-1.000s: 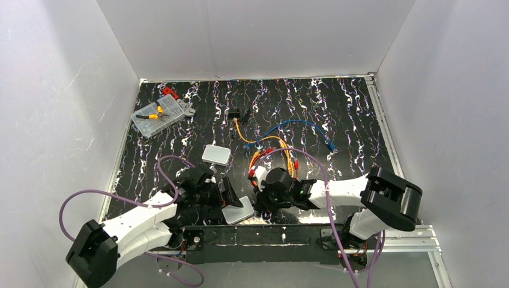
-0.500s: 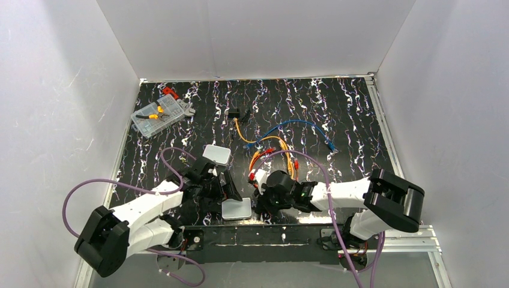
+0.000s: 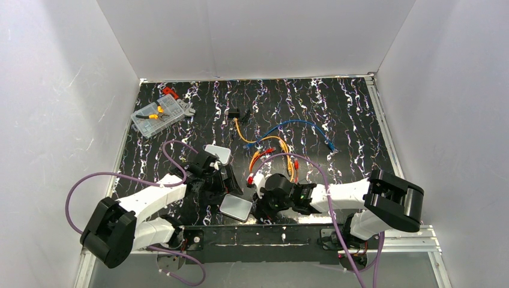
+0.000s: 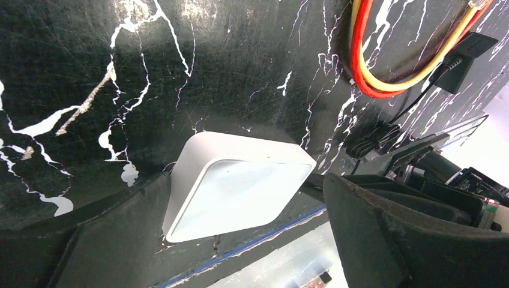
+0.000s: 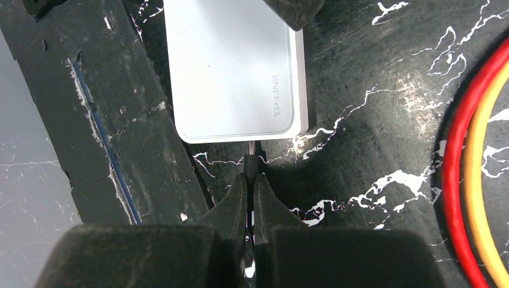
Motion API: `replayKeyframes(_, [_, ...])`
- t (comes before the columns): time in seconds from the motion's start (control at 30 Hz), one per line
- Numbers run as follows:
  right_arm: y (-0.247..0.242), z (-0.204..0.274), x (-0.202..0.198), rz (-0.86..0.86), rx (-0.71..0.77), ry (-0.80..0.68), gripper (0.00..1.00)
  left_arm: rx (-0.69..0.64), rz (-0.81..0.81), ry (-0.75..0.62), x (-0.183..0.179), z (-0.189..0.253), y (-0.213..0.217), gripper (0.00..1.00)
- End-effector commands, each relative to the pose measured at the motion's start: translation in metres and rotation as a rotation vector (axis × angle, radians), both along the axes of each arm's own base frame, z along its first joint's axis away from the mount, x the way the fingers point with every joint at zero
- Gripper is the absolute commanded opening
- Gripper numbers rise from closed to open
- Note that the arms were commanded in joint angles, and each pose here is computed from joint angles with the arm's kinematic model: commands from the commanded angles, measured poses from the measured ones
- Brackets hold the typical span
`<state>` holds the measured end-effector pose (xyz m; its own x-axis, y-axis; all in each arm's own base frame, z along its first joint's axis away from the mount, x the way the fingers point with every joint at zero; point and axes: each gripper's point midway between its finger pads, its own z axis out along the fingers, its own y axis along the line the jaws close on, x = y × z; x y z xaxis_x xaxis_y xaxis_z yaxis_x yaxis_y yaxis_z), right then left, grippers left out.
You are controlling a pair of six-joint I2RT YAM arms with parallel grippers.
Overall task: Insert the plug into the switch port
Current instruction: Insert the power into the switch port.
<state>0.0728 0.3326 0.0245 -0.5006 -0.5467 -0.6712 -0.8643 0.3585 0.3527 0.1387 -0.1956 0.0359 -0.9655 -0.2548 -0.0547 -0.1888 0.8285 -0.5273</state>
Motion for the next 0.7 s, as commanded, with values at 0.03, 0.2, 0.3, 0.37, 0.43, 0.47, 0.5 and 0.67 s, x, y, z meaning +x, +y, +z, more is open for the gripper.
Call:
replayKeyframes(0.03, [0.004, 0.002, 0.004, -0.05, 0.028, -0.01, 0.01, -0.034, -0.029, -0.009, -0.002, 0.007, -0.006, 0.98])
replayKeyframes(0.2, [0.0, 0.004, 0.011, -0.085, 0.021, -0.035, 0.01, -0.021, -0.027, -0.01, -0.005, 0.006, -0.002, 0.98])
replayKeyframes(0.3, [-0.002, 0.005, 0.014, -0.099, 0.016, -0.052, 0.01, -0.016, -0.026, -0.014, -0.006, 0.006, 0.0, 0.98])
replayKeyframes(0.37, [-0.004, 0.004, 0.015, -0.104, 0.004, -0.059, 0.01, -0.012, -0.026, -0.018, -0.006, 0.007, 0.001, 0.98])
replayKeyframes(0.43, [-0.007, 0.004, 0.018, -0.115, -0.014, -0.068, 0.01, -0.007, -0.028, -0.022, -0.007, 0.008, 0.003, 0.98])
replayKeyframes(0.47, [-0.008, 0.003, 0.019, -0.117, -0.021, -0.073, 0.01, -0.006, -0.027, -0.023, -0.007, 0.008, 0.003, 0.98])
replayKeyframes(0.5, [-0.008, 0.003, 0.019, -0.117, -0.025, -0.074, 0.01, -0.004, -0.027, -0.023, -0.007, 0.007, 0.004, 0.98])
replayKeyframes(0.67, [-0.005, 0.006, 0.013, -0.084, -0.003, -0.07, 0.01, 0.006, -0.028, -0.022, -0.006, 0.007, 0.006, 0.98])
